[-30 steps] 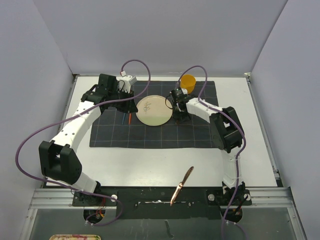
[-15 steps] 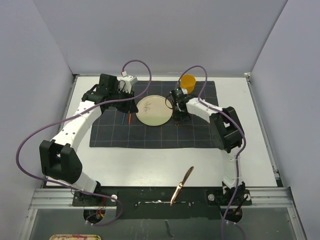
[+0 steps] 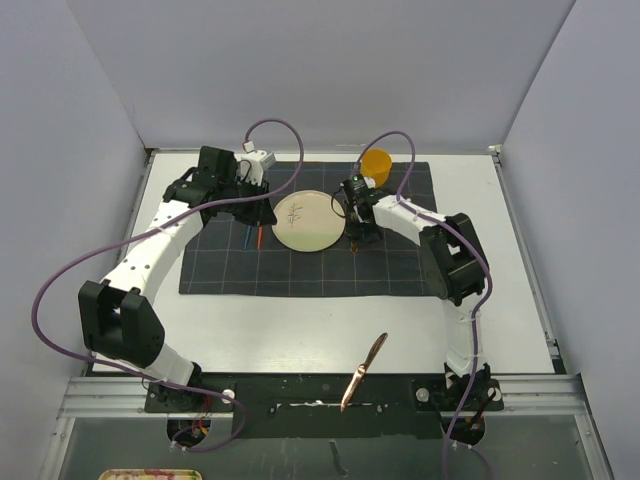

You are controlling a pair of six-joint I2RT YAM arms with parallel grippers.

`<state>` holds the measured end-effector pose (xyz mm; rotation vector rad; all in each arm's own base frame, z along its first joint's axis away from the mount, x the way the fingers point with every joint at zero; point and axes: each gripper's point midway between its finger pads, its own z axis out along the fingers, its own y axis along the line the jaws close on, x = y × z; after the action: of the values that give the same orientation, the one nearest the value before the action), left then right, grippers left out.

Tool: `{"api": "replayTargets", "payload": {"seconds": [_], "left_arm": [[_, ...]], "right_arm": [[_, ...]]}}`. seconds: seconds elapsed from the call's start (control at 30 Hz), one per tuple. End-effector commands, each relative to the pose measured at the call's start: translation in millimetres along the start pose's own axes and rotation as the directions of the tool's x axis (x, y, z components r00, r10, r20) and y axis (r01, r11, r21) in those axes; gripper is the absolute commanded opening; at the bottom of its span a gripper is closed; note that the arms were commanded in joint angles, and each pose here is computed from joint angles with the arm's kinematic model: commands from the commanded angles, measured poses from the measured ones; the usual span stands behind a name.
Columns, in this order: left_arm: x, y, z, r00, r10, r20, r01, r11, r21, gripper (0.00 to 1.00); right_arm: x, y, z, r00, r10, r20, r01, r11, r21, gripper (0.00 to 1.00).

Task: Set the dinner table for one person
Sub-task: Place the spoon on the napkin.

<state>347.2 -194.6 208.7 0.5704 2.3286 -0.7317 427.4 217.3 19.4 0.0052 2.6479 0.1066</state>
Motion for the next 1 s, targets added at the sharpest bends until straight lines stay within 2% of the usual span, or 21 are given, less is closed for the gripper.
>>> {"api": "replayTargets", "payload": {"seconds": [0.0,0.97], "left_arm": [[-17.3,-8.4,-1.6,0.998,0.042,0.036,-0.043,0.999,0.032,0.15],[-14.1,-6.6,3.4,0.999,0.036,0.021,-0.037,0.999,0.038,0.15]], "right_arm": [[-10.9,1.0,-11.6,1.0,0.021,0.013,-0.021,1.0,-0.014,0.07],[-10.8,2.0,-12.1,0.999,0.052,0.002,-0.052,0.999,-0.005,0.1]]}}
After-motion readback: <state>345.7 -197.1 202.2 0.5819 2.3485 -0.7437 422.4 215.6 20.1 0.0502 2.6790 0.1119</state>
